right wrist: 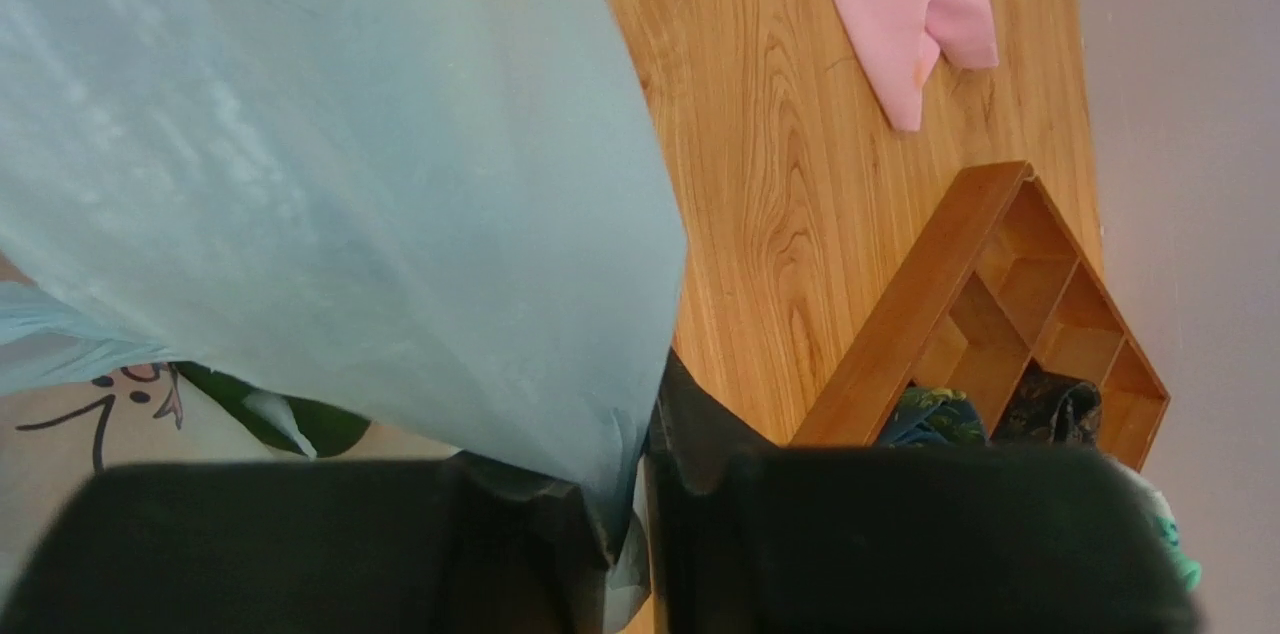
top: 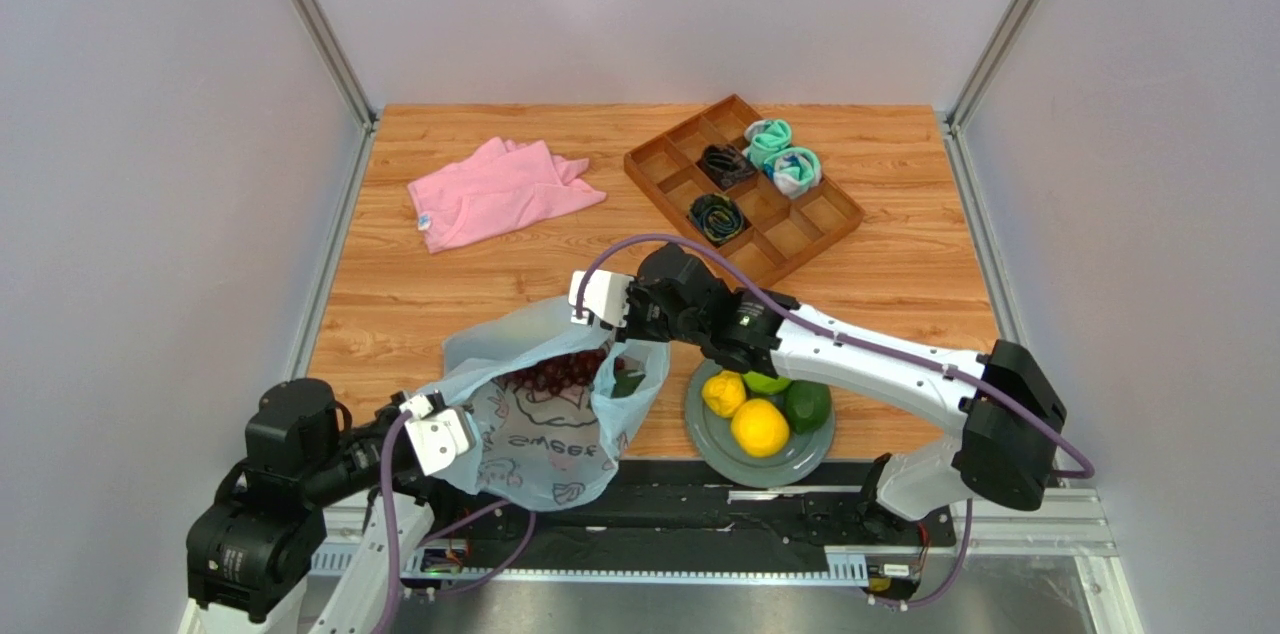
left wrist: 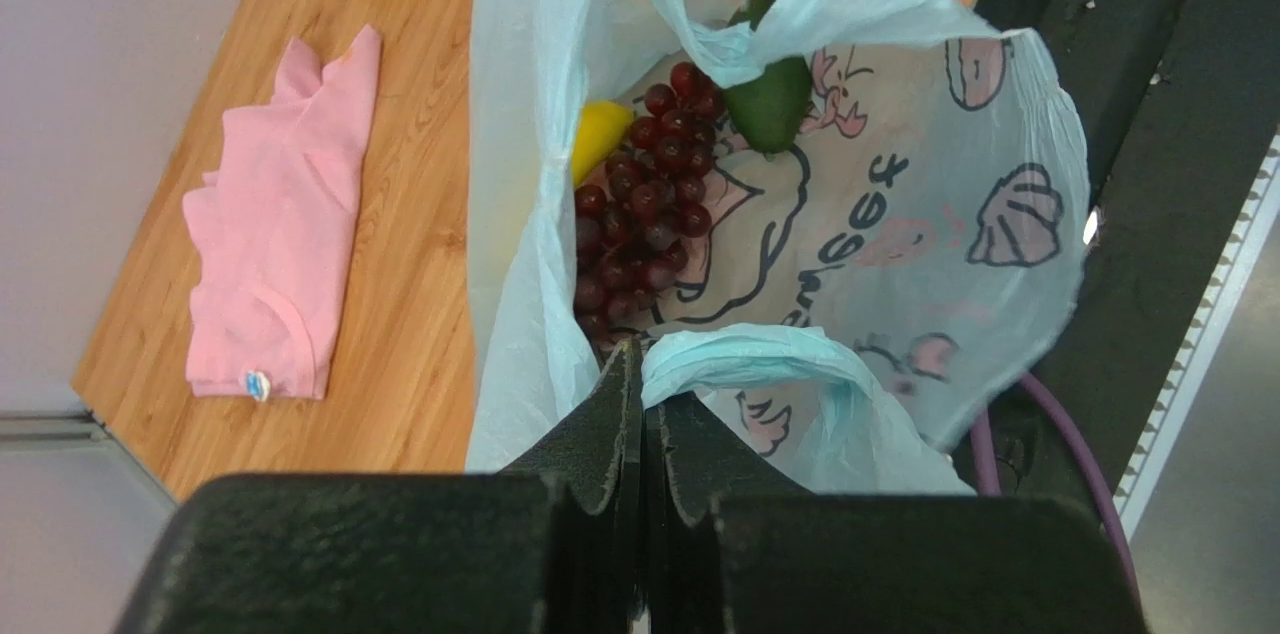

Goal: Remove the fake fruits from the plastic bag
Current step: Adjust the plastic bag at the center of the board.

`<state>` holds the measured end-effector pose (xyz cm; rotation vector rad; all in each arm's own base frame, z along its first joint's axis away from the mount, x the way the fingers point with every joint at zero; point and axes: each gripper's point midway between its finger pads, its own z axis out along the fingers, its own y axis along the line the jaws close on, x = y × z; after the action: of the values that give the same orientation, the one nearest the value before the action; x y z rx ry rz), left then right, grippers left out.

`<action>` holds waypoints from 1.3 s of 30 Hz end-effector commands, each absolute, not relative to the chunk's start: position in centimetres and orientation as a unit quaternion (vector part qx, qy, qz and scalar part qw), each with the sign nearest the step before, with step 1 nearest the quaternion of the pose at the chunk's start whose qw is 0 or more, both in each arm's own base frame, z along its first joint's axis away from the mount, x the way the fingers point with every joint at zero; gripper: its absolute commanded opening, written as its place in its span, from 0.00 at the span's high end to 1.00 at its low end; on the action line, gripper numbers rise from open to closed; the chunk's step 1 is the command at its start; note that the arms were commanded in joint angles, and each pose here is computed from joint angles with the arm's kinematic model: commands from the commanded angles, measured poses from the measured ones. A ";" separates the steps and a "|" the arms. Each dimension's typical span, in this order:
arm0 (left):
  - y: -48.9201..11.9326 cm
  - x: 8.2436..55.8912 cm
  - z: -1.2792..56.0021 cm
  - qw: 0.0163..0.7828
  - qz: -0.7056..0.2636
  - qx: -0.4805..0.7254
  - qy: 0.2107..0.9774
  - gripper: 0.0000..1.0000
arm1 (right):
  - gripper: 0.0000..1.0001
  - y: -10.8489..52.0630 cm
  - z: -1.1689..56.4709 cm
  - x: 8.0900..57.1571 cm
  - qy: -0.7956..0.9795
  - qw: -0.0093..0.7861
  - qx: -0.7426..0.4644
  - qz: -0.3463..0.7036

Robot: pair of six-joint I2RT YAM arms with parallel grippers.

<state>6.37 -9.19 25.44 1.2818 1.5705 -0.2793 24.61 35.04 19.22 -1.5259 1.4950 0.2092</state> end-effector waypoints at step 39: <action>-9.5 9.0 30.7 0.605 -0.108 0.457 0.643 1.00 | 0.66 46.7 13.3 12.4 0.537 0.249 -0.737 0.326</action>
<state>9.38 -9.25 28.77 1.0887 1.5630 -0.2549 12.70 45.56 16.63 -1.9856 1.4213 0.9403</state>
